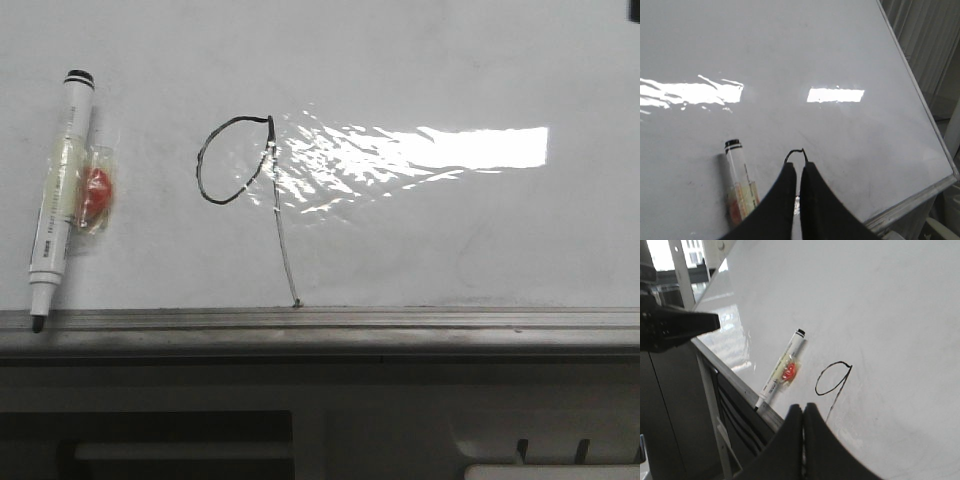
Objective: Write number 9 on whiteboard
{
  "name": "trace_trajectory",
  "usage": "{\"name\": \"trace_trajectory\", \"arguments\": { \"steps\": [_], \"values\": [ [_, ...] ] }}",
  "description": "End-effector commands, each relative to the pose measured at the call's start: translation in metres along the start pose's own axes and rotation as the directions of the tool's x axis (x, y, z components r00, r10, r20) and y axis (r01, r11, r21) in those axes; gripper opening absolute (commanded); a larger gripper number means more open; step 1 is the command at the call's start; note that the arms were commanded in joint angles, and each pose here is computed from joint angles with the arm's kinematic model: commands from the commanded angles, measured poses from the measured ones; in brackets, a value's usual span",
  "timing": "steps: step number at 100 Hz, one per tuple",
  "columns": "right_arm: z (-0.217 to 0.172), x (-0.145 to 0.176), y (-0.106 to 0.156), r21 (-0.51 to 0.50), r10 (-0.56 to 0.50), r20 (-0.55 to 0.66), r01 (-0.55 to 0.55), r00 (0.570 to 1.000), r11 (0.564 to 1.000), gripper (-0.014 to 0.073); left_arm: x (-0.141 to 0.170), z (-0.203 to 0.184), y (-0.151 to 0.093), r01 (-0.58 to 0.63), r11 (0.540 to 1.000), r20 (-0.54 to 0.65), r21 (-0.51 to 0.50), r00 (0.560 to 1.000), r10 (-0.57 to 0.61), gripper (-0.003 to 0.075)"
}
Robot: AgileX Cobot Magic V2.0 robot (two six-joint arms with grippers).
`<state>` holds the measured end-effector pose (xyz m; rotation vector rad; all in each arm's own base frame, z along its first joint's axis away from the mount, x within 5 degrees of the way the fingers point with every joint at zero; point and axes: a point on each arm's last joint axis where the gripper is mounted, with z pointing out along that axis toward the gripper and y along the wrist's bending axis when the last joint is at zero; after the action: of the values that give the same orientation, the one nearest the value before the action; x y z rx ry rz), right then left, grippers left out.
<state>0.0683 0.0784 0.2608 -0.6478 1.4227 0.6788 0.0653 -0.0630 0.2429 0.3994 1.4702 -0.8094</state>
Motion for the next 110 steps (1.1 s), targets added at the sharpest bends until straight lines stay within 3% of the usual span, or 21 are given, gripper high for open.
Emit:
{"name": "trace_trajectory", "arguments": {
  "steps": [1, 32, 48, 79, 99, 110],
  "values": [
    [-0.011, -0.005, 0.001, -0.002, -0.022, 0.199, 0.023, 0.980, 1.000, -0.0069, 0.000, -0.001, 0.002, -0.039, 0.999, 0.031, -0.012, 0.999, 0.039, -0.0020],
    [-0.024, 0.046, 0.001, -0.005, -0.023, 0.080, 0.023, 0.997, 1.000, -0.0069, 0.030, -0.007, 0.010, -0.072, 0.997, -0.057, -0.025, 0.996, 0.071, -0.0020],
    [-0.023, 0.051, 0.000, -0.005, -0.023, 0.010, 0.023, 1.000, 1.000, -0.0069, 0.038, -0.009, 0.012, -0.074, 0.997, -0.087, -0.029, 0.994, 0.071, -0.0020],
    [-0.023, 0.051, 0.000, -0.005, -0.023, 0.005, 0.023, 1.000, 1.000, -0.0069, 0.037, -0.009, 0.014, -0.075, 0.996, -0.079, -0.047, 0.994, 0.071, -0.0020],
    [-0.023, 0.051, 0.000, -0.005, -0.023, 0.005, 0.023, 1.000, 1.000, -0.0069, 0.033, -0.012, 0.027, -0.196, 0.961, -0.062, -0.196, 0.980, 0.188, -0.0020],
    [-0.023, 0.051, 0.000, -0.005, -0.023, 0.005, 0.023, 1.000, 1.000, -0.0069, 0.033, -0.018, 0.030, -0.170, 0.951, -0.057, -0.258, 0.985, 0.161, -0.0020]
  ]
}}
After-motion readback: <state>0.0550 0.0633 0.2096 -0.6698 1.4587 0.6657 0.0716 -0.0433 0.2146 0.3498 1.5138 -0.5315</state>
